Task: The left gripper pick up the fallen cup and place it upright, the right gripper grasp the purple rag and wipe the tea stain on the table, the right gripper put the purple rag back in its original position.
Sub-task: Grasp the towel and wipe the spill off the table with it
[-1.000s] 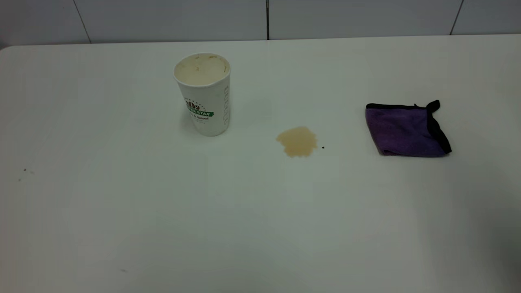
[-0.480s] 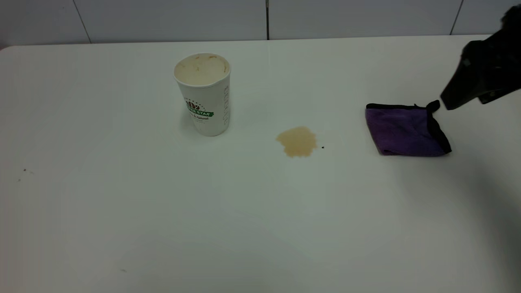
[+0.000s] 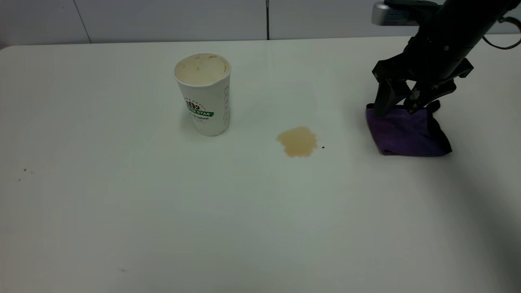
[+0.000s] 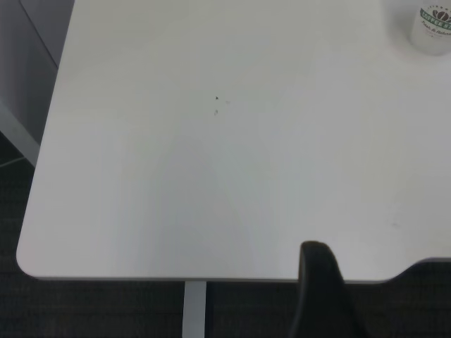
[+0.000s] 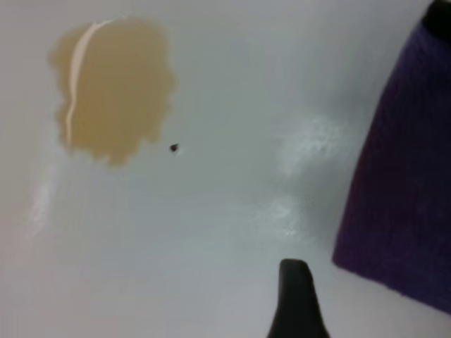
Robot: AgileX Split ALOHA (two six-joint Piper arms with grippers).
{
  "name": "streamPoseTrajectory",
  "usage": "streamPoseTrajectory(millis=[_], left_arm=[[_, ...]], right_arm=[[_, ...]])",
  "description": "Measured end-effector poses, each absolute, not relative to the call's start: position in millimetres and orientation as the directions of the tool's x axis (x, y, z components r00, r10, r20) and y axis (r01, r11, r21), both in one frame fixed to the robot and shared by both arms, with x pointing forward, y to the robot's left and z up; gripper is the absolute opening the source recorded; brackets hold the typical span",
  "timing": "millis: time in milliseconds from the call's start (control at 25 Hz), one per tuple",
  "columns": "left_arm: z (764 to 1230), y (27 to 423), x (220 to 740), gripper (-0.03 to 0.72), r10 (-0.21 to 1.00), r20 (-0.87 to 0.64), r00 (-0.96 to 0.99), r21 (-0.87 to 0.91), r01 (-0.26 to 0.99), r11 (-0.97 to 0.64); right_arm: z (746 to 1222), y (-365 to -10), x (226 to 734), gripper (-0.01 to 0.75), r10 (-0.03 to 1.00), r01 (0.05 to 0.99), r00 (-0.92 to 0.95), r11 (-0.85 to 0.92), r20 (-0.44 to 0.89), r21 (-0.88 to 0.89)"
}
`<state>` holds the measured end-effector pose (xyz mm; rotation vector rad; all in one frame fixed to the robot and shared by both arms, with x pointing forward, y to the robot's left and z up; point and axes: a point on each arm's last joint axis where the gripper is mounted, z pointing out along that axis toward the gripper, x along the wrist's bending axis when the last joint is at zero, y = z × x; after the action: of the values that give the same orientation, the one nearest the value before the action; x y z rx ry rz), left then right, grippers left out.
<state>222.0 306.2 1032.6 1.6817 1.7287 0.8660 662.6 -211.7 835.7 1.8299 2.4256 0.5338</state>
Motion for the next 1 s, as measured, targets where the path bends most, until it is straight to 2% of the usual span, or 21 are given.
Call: streamPoseTrajectory(millis=[280, 560, 640, 720, 760, 920, 1000], left_arm=[[1032.6, 306.2, 222.0, 0.476, 0.998, 0.038, -0.046, 0.778, 0.628, -0.001], [1032.6, 306.2, 222.0, 0.476, 0.998, 0.038, -0.046, 0.778, 0.628, -0.001], [1032.6, 306.2, 222.0, 0.476, 0.998, 0.038, -0.046, 0.778, 0.628, -0.001], [1032.6, 306.2, 222.0, 0.476, 0.998, 0.038, -0.046, 0.778, 0.628, -0.001], [1032.6, 306.2, 222.0, 0.476, 0.998, 0.038, -0.046, 0.778, 0.628, -0.001], [1032.6, 306.2, 222.0, 0.476, 0.998, 0.038, -0.046, 0.778, 0.628, -0.001], [1032.6, 306.2, 222.0, 0.476, 0.998, 0.038, -0.046, 0.778, 0.628, -0.001]], right_arm=[[813.1, -217.9, 684.8, 0.59, 0.95, 0.932, -0.309, 0.292, 0.051, 0.217], [780.8, -218.3, 690.9, 0.588, 0.949, 0.935, -0.314, 0.302, 0.04, 0.184], [774.0, -218.8, 690.2, 0.567, 0.948, 0.936, -0.318, 0.307, 0.036, 0.175], [774.0, -218.8, 691.1, 0.505, 0.947, 0.935, -0.318, 0.308, 0.034, 0.177], [774.2, -218.8, 691.4, 0.449, 0.947, 0.934, -0.319, 0.308, 0.033, 0.178], [774.4, -216.5, 691.3, 0.147, 0.951, 0.939, -0.304, 0.29, 0.05, 0.183], [774.6, -212.1, 691.4, 0.059, 0.947, 0.935, -0.315, 0.299, 0.059, 0.193]])
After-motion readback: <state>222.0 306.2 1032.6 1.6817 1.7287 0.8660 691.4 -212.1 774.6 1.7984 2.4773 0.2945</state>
